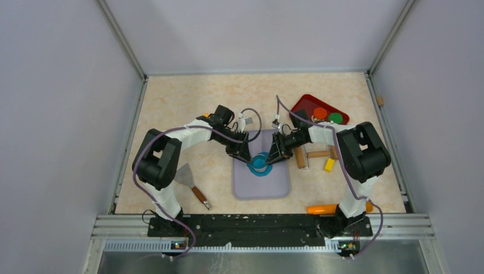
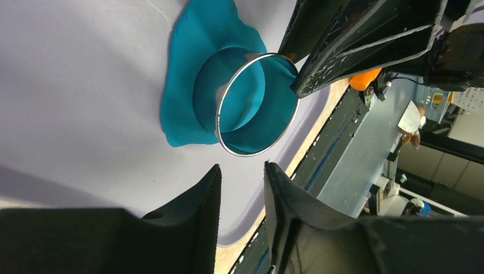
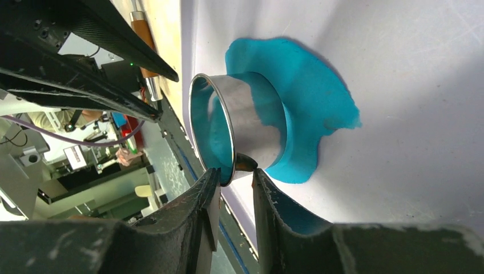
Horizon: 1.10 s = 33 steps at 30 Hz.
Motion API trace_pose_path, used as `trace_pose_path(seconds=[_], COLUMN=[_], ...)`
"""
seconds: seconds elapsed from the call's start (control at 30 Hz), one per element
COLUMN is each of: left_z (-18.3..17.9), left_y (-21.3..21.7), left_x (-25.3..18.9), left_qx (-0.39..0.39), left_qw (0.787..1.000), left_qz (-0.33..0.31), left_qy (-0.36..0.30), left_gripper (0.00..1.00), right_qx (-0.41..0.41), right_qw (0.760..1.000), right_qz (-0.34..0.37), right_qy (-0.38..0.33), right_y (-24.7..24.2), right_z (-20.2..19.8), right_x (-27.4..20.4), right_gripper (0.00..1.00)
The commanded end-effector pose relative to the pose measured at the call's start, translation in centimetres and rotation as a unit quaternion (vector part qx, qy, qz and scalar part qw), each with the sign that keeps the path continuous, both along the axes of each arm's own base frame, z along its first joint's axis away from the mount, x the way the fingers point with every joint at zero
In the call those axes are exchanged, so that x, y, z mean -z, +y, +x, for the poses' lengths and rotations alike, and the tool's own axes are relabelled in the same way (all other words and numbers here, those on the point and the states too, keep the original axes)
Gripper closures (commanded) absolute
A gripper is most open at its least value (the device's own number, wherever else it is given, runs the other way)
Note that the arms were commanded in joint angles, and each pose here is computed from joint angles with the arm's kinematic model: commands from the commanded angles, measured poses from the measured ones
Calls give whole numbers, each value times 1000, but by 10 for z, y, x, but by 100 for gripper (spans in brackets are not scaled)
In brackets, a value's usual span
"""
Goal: Roll out the dumpling wrappers from the dough
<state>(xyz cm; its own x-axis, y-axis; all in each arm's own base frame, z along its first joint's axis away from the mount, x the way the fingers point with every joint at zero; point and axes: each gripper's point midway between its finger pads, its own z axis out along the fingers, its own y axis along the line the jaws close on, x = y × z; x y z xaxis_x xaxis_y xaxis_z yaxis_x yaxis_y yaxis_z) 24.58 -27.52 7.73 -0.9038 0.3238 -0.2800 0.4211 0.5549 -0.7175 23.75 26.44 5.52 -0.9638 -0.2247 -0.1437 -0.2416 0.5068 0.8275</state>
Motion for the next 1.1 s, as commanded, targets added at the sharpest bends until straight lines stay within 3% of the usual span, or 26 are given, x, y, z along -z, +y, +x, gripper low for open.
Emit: trace_pose_path(seconds=[0.0,0.5,0.77,1.07], left_z=[5,3,2,-2], left_y=[-10,-15,-8,2], left_x=[2,21,41,74], left_qx=[12,23,20,9], left_qw=[1000,999,998,995], left_qz=[-20,8,38,77], left_qy=[17,25,36,59], left_gripper=[68,78,100,100], right_qx=[-3,-5,-7,5], right_qw=[1000,1000,999,997], right_qz=[6,-15,-30,-72], right_qy=[-19,-22,-23,-11], right_y=[9,4,-1,-9], right_z=[11,10,8,7], right_x=[-3,9,19,42], right_gripper=[73,76,80,88])
